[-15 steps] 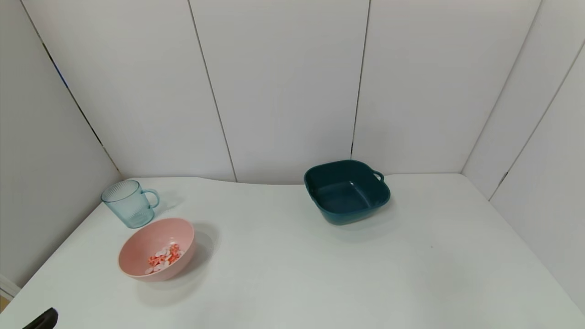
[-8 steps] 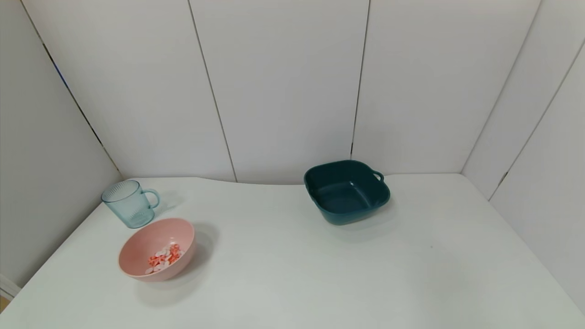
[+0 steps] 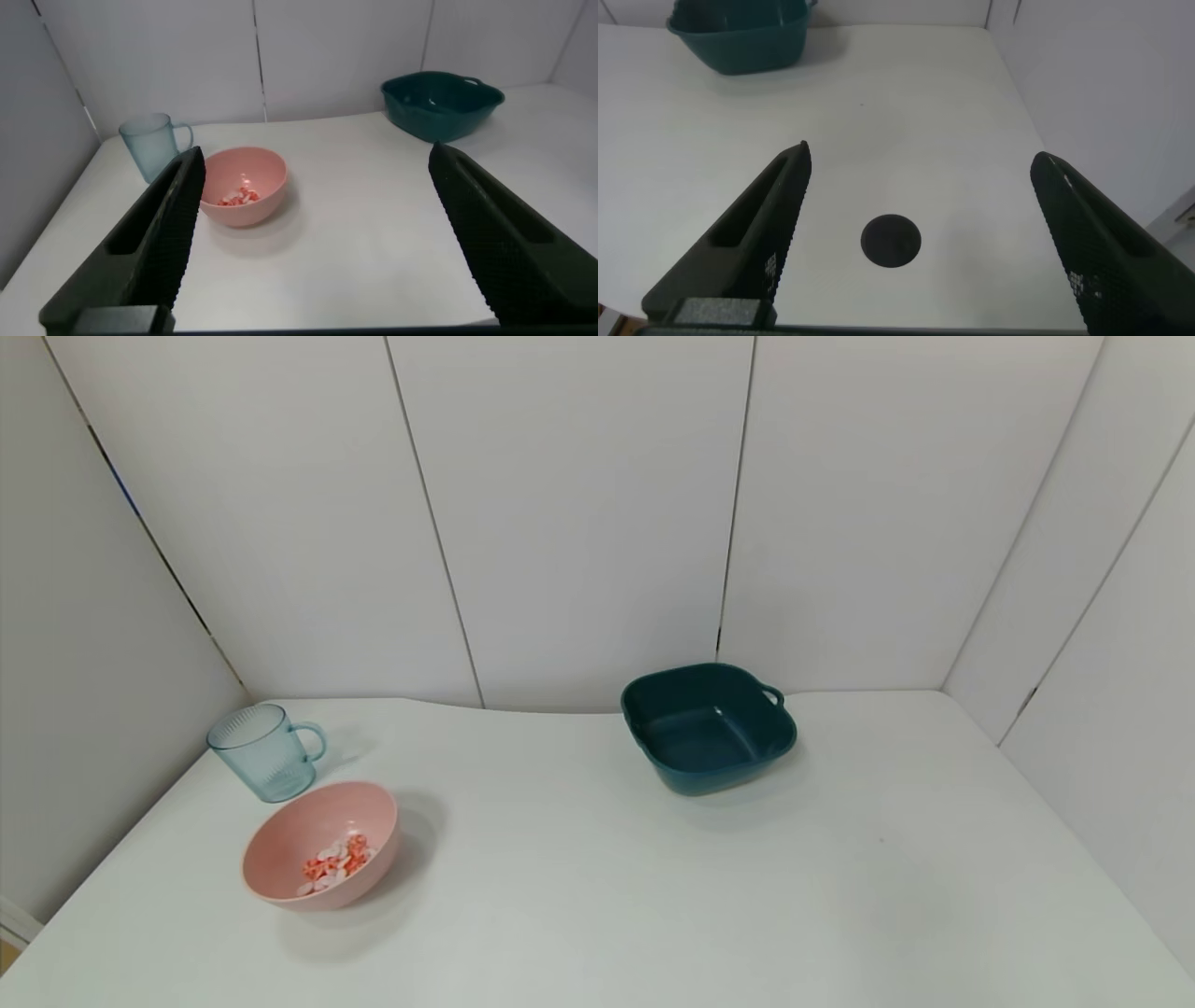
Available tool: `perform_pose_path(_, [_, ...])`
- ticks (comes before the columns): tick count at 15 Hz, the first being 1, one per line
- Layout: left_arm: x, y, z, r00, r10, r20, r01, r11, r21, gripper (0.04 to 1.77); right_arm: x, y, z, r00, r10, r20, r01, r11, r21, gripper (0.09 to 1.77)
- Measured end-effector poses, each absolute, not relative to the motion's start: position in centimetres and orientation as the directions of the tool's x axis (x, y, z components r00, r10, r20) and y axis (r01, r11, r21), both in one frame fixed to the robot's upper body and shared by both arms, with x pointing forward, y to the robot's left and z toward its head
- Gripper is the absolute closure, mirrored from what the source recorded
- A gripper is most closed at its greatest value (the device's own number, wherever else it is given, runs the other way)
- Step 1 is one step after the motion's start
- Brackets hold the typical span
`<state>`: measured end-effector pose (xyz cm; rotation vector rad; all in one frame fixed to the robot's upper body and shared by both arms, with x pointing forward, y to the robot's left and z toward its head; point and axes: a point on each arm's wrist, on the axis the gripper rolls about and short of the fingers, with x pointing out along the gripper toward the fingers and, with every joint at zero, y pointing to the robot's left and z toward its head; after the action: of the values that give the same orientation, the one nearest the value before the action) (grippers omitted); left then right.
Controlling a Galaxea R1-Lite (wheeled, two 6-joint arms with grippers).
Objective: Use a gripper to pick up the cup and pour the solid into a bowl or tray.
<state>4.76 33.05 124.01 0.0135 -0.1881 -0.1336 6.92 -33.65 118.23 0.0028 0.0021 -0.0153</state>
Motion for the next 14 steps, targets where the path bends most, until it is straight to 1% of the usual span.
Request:
perform_pose_path(2, [5.5,33.1,122.5,0.979,-0.098,0.18,0.096,0.995,0.019,0.09,6.9,-33.6,118.2,1.0,-0.015,-0.002,0.015,1.0,0.003,0.15])
perform_pose_path(4, [6.2,33.2,120.9,0.988,-0.071,0.134,0.071,0.997,0.012,0.09,6.9,-33.6,118.2,1.0,-0.015,-0.002,0.015,1.0,0.003,0.15])
perform_pose_path(7, [6.7,33.2,119.6,0.995,-0.051,0.088,0.051,0.999,0.005,0.09,6.9,-33.6,118.2,1.0,-0.015,-0.002,0.015,1.0,0.003,0.15])
perform_pose_path(14, [6.9,33.3,118.8,0.998,-0.004,0.055,0.009,0.996,-0.09,0.09,6.9,-33.6,118.2,1.0,-0.015,-0.002,0.015,1.0,0.004,0.15])
